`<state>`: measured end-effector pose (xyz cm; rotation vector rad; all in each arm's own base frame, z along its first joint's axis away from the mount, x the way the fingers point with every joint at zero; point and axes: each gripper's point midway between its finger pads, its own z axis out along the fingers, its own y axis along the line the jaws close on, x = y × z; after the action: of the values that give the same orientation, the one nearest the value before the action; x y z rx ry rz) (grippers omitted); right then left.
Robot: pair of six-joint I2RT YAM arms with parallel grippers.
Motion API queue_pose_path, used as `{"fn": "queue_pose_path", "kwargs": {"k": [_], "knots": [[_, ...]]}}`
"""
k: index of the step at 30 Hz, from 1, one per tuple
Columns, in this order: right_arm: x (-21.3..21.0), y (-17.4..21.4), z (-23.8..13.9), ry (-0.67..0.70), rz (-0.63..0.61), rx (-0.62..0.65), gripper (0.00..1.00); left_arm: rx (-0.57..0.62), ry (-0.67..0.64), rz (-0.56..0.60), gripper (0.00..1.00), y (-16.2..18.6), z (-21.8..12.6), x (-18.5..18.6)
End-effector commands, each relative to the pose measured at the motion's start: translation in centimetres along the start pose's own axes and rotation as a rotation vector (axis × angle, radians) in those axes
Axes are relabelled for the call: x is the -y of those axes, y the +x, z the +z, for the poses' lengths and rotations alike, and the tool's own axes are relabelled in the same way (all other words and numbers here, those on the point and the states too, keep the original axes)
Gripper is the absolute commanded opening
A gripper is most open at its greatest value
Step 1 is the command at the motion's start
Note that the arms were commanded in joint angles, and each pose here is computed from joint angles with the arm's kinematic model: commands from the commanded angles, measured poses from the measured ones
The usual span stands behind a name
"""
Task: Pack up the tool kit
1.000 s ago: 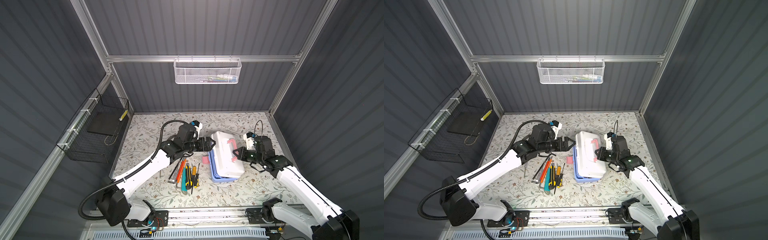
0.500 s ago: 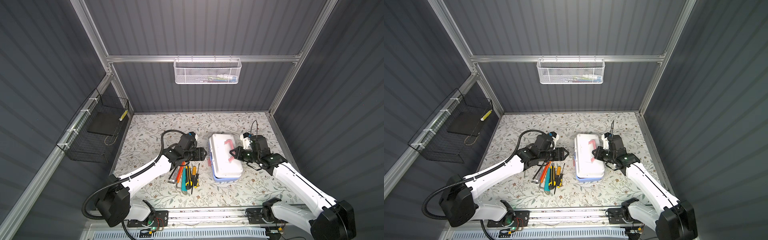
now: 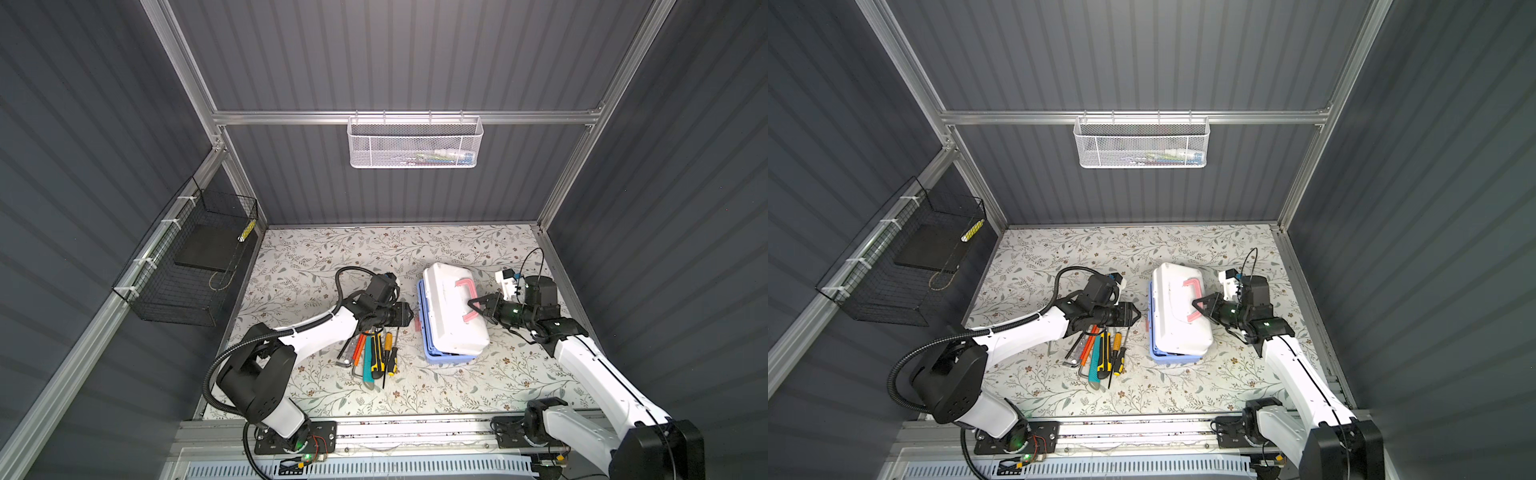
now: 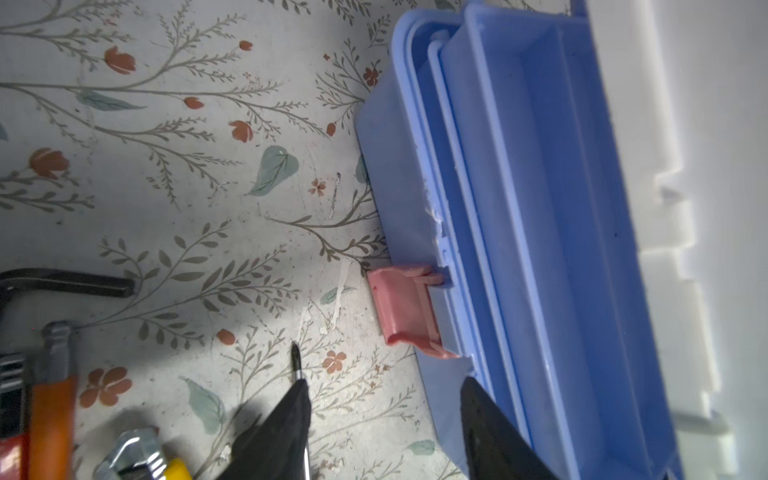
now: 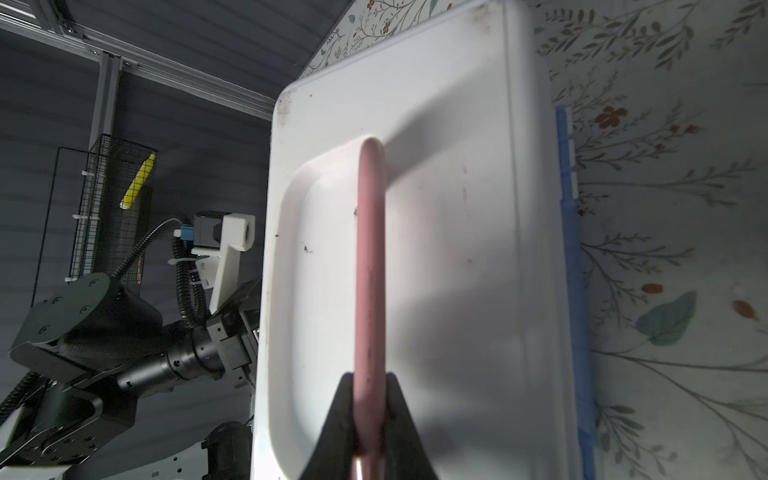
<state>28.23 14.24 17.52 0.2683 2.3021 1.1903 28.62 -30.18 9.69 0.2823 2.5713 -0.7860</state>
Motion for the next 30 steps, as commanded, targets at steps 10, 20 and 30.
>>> {"fn": "queue_pose_path", "kwargs": {"k": [10, 20, 30], "knots": [[-2.1, -0.4, -0.8, -0.107, -0.016, 0.005, 0.0, -0.001, 0.113, 0.012, 0.56, -0.4, 1.9, 1.6], [-2.2, -0.4, -0.9, -0.112, -0.013, 0.012, 0.0, -0.031, 0.083, 0.017, 0.56, 0.0, 3.0, 0.8], [-2.5, -0.8, -0.9, -0.117, -0.013, 0.018, 0.0, -0.085, 0.021, -0.012, 0.54, 1.3, 4.4, -1.0]]}}
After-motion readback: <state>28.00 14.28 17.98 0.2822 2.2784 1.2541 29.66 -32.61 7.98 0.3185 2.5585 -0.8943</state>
